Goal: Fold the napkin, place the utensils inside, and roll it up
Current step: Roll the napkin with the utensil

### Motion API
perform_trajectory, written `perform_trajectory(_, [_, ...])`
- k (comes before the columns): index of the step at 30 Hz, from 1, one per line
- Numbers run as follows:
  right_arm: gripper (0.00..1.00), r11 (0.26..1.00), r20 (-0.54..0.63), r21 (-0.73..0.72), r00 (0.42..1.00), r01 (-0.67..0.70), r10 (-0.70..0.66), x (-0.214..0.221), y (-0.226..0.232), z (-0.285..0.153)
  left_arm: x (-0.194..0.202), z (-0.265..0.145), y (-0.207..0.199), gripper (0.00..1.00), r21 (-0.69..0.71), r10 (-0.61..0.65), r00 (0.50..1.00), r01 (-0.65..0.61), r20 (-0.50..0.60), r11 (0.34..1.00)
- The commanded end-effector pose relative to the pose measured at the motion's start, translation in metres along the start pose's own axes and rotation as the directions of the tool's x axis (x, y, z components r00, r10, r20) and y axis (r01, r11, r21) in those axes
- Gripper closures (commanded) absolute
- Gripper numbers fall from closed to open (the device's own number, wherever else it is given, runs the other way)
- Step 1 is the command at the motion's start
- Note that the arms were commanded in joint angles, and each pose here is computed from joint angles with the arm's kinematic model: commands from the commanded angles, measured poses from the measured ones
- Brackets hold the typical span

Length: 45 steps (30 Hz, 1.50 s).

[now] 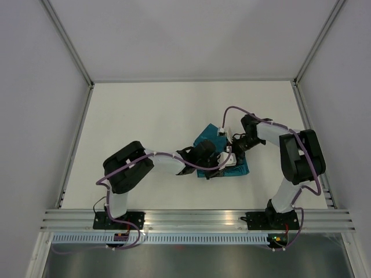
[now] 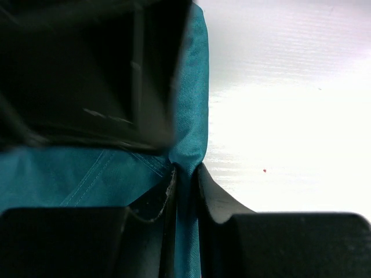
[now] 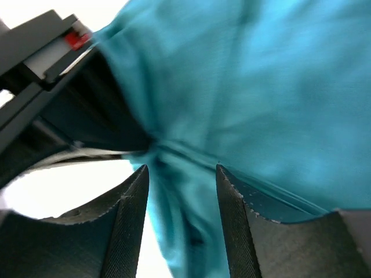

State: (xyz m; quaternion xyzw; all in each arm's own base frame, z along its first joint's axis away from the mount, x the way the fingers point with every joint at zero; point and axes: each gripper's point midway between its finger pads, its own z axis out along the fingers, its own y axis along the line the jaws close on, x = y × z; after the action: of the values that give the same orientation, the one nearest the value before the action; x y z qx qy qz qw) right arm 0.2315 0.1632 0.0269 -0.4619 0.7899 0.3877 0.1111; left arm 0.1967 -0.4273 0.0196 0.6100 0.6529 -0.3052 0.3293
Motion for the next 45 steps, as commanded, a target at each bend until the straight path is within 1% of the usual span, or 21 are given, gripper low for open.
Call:
perform_trajectory(1, [0.44, 0.975, 0.11, 0.209, 0.988, 0.079, -0.104, -0.037, -0.038, -0.028, 0.047, -0.002, -0.035, 0.98, 0.167, -0.194, 0.968, 0.22, -0.158, 0.961])
perform_trajectory(4, [0.44, 0.959, 0.172, 0.279, 0.979, 0.054, -0.106, -0.048, -0.048, -0.048, 0.047, -0.005, -0.036, 0.98, 0.2, -0.238, 0.959, 0.266, -0.152, 0.943])
perform_trajectory(8, [0.44, 0.939, 0.242, 0.343, 0.963, 0.028, -0.117, -0.05, -0.055, -0.076, 0.051, -0.007, -0.033, 0.98, 0.234, -0.347, 0.923, 0.379, -0.167, 0.895])
perform_trajectory(11, [0.43, 0.924, 0.239, 0.376, 0.956, 0.068, -0.168, -0.045, -0.046, -0.087, 0.055, -0.007, -0.03, 0.98, 0.256, -0.415, 0.888, 0.456, -0.197, 0.853])
perform_trajectory(12, [0.44, 0.914, 0.226, 0.392, 0.951, 0.108, -0.209, -0.041, -0.039, -0.089, 0.06, -0.006, -0.031, 0.98, 0.262, -0.433, 0.875, 0.479, -0.214, 0.838])
perform_trajectory(13, [0.43, 0.91, 0.223, 0.396, 0.948, 0.125, -0.227, -0.04, -0.035, -0.088, 0.054, -0.005, -0.031, 0.98, 0.286, -0.447, 0.87, 0.492, -0.21, 0.822])
perform_trajectory(14, [0.43, 0.911, 0.216, 0.392, 0.95, 0.129, -0.227, -0.031, -0.03, -0.084, 0.058, -0.008, -0.031, 0.98, 0.284, -0.471, 0.851, 0.523, -0.234, 0.804])
perform_trajectory(15, [0.43, 0.895, 0.21, 0.413, 0.938, 0.171, -0.276, -0.034, -0.024, -0.089, 0.06, -0.007, -0.03, 0.98, 0.286, -0.482, 0.842, 0.536, -0.241, 0.794])
perform_trajectory(18, [0.42, 0.879, 0.187, 0.42, 0.927, 0.224, -0.325, -0.025, -0.011, -0.086, 0.061, -0.007, -0.029, 0.98, 0.312, -0.521, 0.814, 0.58, -0.257, 0.752])
perform_trajectory(19, [0.41, 0.867, 0.165, 0.424, 0.919, 0.261, -0.358, -0.023, -0.009, -0.084, 0.061, -0.005, -0.029, 0.98, 0.327, -0.526, 0.81, 0.586, -0.26, 0.741])
perform_trajectory(20, [0.41, 0.869, 0.147, 0.409, 0.92, 0.278, -0.363, -0.016, -0.004, -0.077, 0.062, -0.006, -0.028, 0.98, 0.317, -0.562, 0.778, 0.628, -0.28, 0.711])
perform_trajectory(21, [0.41, 0.855, 0.124, 0.421, 0.914, 0.304, -0.386, -0.015, 0.0, -0.077, 0.057, -0.006, -0.027, 0.98, 0.334, -0.568, 0.774, 0.634, -0.28, 0.698])
perform_trajectory(22, [0.41, 0.842, 0.103, 0.426, 0.907, 0.331, -0.409, -0.014, 0.001, -0.074, 0.061, -0.003, -0.027, 0.98, 0.331, -0.583, 0.757, 0.653, -0.295, 0.681])
perform_trajectory(23, [0.4, 0.842, 0.081, 0.408, 0.905, 0.353, -0.418, -0.007, 0.007, -0.063, 0.062, -0.004, -0.027, 0.98, 0.329, -0.591, 0.746, 0.665, -0.305, 0.67])
perform_trajectory(25, [0.39, 0.794, 0.027, 0.443, 0.879, 0.417, -0.476, -0.009, 0.01, -0.057, 0.06, -0.003, -0.025, 0.98, 0.335, -0.604, 0.735, 0.678, -0.31, 0.654])
perform_trajectory(28, [0.37, 0.748, -0.013, 0.473, 0.852, 0.466, -0.523, -0.004, 0.015, -0.046, 0.059, -0.002, -0.024, 0.98, 0.341, -0.632, 0.704, 0.71, -0.323, 0.616])
perform_trajectory(29, [0.37, 0.741, -0.024, 0.459, 0.84, 0.49, -0.541, -0.001, 0.022, -0.037, 0.062, -0.001, -0.024, 0.98, 0.342, -0.641, 0.692, 0.722, -0.331, 0.602])
perform_trajectory(34, [0.36, 0.696, -0.079, 0.461, 0.807, 0.55, -0.585, 0.003, 0.025, -0.023, 0.06, 0.0, -0.024, 0.98, 0.353, -0.657, 0.673, 0.738, -0.34, 0.574])
perform_trajectory(38, [0.36, 0.685, -0.119, 0.433, 0.79, 0.586, -0.601, 0.011, 0.03, -0.01, 0.06, 0.0, -0.022, 0.98, 0.353, -0.668, 0.659, 0.751, -0.345, 0.558])
perform_trajectory(41, [0.37, 0.676, -0.149, 0.414, 0.778, 0.61, -0.611, 0.017, 0.032, -0.002, 0.06, 0.001, -0.022, 0.98, 0.352, -0.671, 0.655, 0.754, -0.346, 0.554])
perform_trajectory(45, [0.41, 0.659, -0.185, 0.409, 0.764, 0.631, -0.617, 0.022, 0.031, 0.008, 0.057, 0.001, -0.021, 0.98, 0.36, -0.67, 0.659, 0.751, -0.342, 0.554])
